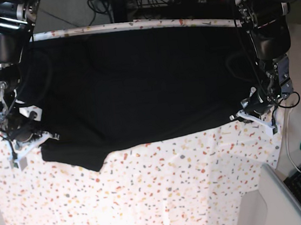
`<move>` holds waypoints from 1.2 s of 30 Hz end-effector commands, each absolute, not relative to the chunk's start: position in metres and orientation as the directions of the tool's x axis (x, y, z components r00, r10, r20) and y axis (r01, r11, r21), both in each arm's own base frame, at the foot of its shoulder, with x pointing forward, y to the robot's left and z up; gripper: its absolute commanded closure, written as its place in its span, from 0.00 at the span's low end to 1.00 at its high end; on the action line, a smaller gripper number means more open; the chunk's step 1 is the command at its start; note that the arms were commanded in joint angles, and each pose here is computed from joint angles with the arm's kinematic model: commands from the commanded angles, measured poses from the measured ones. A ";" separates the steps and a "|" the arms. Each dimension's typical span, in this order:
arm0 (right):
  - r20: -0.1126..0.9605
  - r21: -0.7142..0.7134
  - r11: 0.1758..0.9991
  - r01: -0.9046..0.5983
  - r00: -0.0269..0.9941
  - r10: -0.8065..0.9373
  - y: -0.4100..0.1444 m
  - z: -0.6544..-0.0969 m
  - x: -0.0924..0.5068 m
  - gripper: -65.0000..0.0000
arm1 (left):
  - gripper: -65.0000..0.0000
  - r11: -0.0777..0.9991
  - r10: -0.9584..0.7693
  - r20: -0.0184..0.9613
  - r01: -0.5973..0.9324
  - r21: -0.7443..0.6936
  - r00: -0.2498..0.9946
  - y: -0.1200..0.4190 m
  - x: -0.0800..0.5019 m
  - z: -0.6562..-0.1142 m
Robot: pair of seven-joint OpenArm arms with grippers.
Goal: Layout the t-shirt on the table in an organized manner, then fold the t-shirt properly
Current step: 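Fold the hem over the shirt body with both grippers toward the collar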
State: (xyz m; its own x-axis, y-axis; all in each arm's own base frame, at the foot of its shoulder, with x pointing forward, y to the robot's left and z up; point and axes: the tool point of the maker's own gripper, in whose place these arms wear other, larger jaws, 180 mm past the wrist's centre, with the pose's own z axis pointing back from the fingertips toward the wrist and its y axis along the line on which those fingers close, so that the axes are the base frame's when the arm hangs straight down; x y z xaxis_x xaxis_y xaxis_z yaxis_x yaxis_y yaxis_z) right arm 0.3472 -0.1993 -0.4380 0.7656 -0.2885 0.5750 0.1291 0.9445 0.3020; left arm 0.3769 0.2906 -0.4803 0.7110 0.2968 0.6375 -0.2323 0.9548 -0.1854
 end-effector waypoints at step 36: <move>0.883 -0.040 0.975 -0.219 0.448 0.137 -0.223 -0.421 0.448 1.00 | 1.00 0.979 0.197 0.739 -0.168 -0.114 0.644 0.307 0.420 -0.392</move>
State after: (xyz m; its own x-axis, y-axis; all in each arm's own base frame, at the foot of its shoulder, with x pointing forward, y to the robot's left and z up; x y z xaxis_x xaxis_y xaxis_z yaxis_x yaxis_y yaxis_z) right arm 0.4308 -0.2159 -0.4450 0.5104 0.1440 0.8478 -0.2291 0.9730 -0.0273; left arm 0.4038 0.2979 -0.4167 0.7005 0.2058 0.6834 -0.1716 0.9780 -0.1186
